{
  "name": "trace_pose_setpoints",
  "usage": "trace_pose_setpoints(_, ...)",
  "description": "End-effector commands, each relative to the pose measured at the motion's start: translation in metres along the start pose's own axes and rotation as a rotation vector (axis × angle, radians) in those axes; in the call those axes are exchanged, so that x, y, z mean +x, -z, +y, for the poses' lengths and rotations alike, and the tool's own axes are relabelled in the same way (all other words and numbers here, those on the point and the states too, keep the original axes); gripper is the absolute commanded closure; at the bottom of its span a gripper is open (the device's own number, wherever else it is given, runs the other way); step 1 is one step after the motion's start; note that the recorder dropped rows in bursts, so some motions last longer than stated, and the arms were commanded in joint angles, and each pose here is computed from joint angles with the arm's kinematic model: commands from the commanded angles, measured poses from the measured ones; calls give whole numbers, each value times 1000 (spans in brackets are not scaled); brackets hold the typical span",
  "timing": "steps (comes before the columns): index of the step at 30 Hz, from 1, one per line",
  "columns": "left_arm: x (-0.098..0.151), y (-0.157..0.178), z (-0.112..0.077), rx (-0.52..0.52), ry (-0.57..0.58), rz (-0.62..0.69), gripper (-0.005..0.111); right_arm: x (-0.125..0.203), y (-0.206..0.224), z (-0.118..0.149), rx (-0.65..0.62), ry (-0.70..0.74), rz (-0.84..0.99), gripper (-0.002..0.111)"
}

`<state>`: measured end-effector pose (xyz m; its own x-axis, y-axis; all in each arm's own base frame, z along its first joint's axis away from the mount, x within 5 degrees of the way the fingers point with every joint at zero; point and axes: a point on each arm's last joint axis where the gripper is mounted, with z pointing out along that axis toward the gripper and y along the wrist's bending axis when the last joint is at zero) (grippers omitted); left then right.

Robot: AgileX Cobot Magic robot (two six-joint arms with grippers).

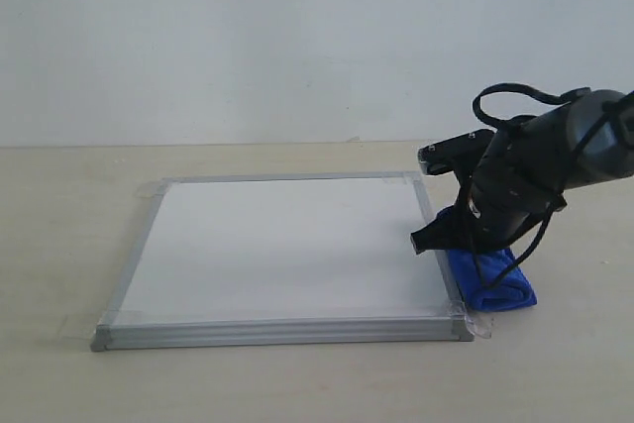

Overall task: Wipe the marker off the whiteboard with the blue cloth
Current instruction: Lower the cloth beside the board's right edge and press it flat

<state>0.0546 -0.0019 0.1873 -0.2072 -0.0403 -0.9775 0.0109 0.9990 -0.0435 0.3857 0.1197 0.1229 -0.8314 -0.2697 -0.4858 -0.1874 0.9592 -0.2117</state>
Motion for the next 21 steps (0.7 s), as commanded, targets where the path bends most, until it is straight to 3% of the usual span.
trace_pose_setpoints(1,0,0,0,5,3,-8,103,1,3,-5,27,-13,22,108)
trace_pose_setpoints(11,0,0,0,5,3,-8,103,-11,92,-22,165,12,4,108)
trace_pose_setpoints(17,0,0,0,5,3,-8,103,13,134,5,19,101,-145,108)
trace_pose_setpoints(21,0,0,0,5,3,-8,103,30,149,8,-42,115,-191,108)
